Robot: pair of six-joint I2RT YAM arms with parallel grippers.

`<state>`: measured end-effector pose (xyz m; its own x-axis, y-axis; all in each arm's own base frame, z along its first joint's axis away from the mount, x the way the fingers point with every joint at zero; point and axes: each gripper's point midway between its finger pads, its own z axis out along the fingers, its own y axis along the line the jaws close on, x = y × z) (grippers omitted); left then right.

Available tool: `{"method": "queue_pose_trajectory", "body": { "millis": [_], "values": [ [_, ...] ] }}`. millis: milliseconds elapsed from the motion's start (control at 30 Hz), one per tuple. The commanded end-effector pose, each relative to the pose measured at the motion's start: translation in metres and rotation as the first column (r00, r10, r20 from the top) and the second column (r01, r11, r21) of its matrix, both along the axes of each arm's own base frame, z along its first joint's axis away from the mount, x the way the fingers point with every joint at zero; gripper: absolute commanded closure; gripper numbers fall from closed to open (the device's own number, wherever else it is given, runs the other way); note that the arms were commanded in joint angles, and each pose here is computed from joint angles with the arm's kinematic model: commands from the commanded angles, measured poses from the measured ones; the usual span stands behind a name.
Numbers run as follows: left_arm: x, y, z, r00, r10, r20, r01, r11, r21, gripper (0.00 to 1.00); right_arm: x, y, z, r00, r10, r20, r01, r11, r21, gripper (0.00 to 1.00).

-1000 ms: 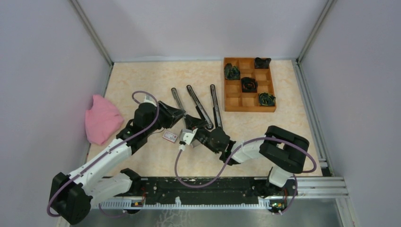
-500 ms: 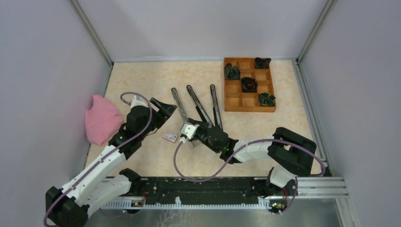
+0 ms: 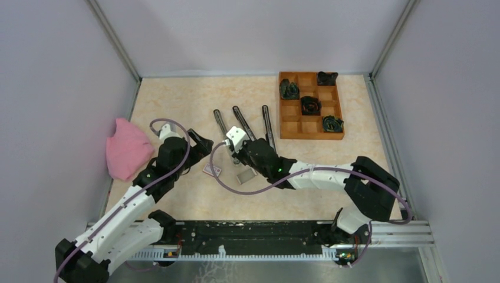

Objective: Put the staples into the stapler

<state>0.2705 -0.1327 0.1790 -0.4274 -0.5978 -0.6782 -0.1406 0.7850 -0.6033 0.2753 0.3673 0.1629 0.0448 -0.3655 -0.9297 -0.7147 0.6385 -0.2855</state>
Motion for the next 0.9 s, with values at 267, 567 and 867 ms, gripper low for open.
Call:
{"method": "queue_pose_trajectory", "body": {
  "millis": [267,567,867],
  "values": [
    [-0.012,0.017,-0.057,0.987,-0.005,-0.158,0.017,0.997,0.074,0.02,0.021,0.005,-0.002,0.933,-0.191,-0.306,0.207,0.978,0.022,1.0],
    [-0.013,0.019,-0.077,0.973,-0.04,-0.229,0.047,0.998,0.029,0.01,0.028,0.014,-0.034,0.879,-0.247,-0.407,0.248,0.967,-0.051,1.0],
    [-0.012,0.02,-0.081,0.968,-0.049,-0.244,0.056,0.998,0.021,0.01,0.034,0.021,-0.049,0.847,-0.29,-0.445,0.29,0.954,-0.07,1.0]
  ]
}}
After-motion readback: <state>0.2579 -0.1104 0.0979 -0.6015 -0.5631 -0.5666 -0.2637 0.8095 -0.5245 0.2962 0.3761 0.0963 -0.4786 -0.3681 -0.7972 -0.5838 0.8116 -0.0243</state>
